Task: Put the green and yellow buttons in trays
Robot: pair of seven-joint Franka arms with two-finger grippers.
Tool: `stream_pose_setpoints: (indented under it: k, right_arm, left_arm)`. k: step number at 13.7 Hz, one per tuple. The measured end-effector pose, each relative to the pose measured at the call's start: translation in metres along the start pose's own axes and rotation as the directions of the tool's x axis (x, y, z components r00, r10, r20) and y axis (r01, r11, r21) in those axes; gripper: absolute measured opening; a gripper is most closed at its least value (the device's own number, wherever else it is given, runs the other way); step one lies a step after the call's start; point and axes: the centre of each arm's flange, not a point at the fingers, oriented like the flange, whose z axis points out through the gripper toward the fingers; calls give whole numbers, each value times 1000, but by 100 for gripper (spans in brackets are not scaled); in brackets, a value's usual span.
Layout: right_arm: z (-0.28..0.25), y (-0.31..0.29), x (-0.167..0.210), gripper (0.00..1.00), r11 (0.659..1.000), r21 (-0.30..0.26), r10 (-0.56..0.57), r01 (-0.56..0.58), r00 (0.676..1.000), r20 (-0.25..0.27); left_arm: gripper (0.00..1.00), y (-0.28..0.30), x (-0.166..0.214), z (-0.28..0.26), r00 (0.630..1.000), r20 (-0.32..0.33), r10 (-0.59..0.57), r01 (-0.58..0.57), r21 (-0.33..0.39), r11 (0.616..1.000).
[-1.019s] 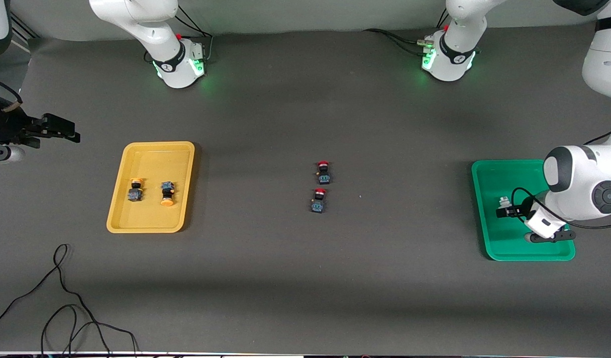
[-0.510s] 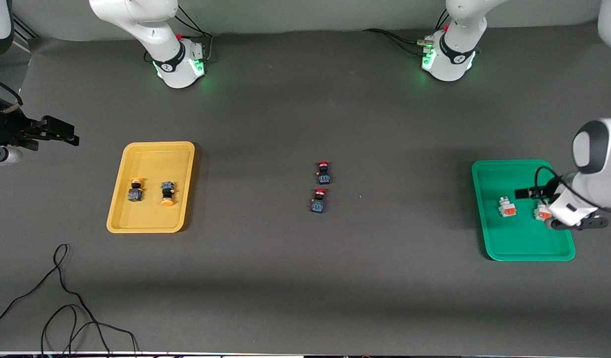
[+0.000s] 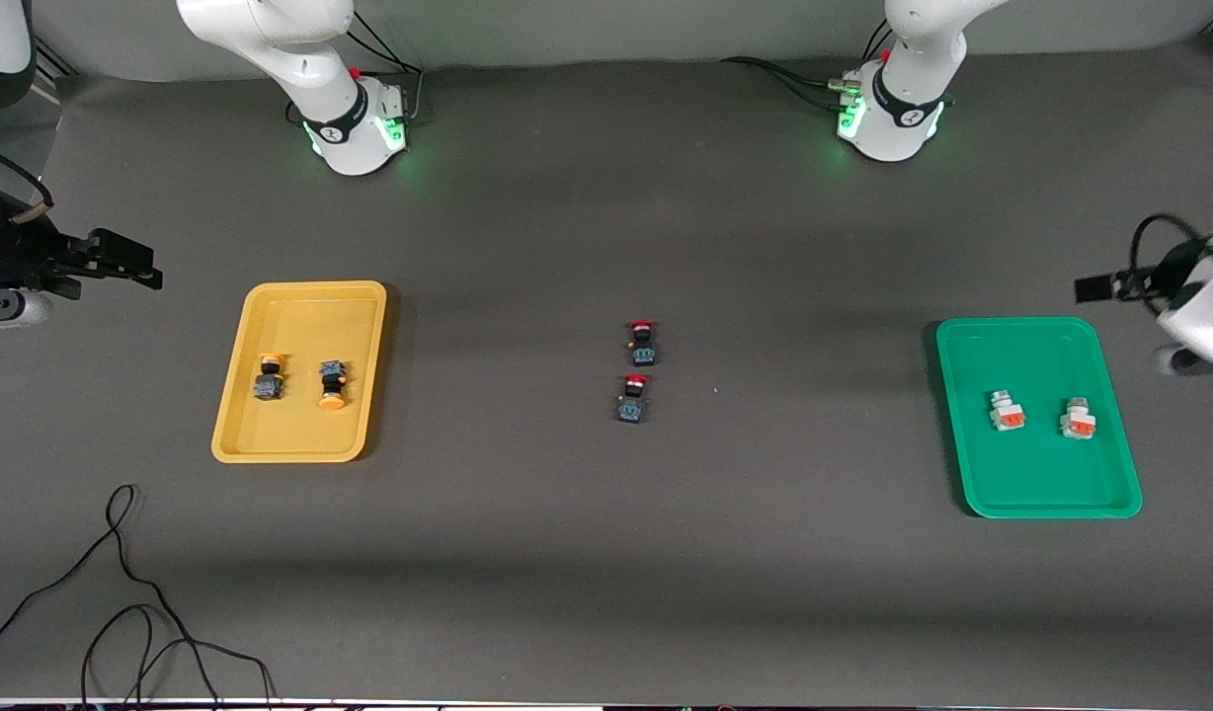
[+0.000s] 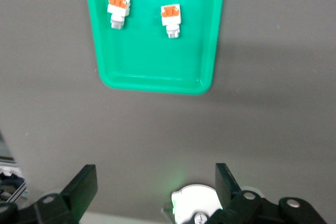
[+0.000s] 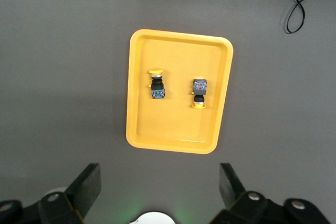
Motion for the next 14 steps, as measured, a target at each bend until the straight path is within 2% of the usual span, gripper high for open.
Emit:
stream_pose_setpoints:
  k: [3,9,14]
  right_arm:
    - [-1,1,0,100,1000,0,2,-2,1000,-2]
    - [-6,1,-1,100,1000,-1,3,-3,1000,-13]
    - [-7,1,-1,100,1000,-1,3,-3,1000,-15]
  left_arm:
    - [100,8,-20,-41,1000,-19,19,-20,-37,999]
    - [100,16,-21,-45,999,-11,44,-45,-96,994]
    - [100,36,-22,-50,997,-18,74,-75,-81,994]
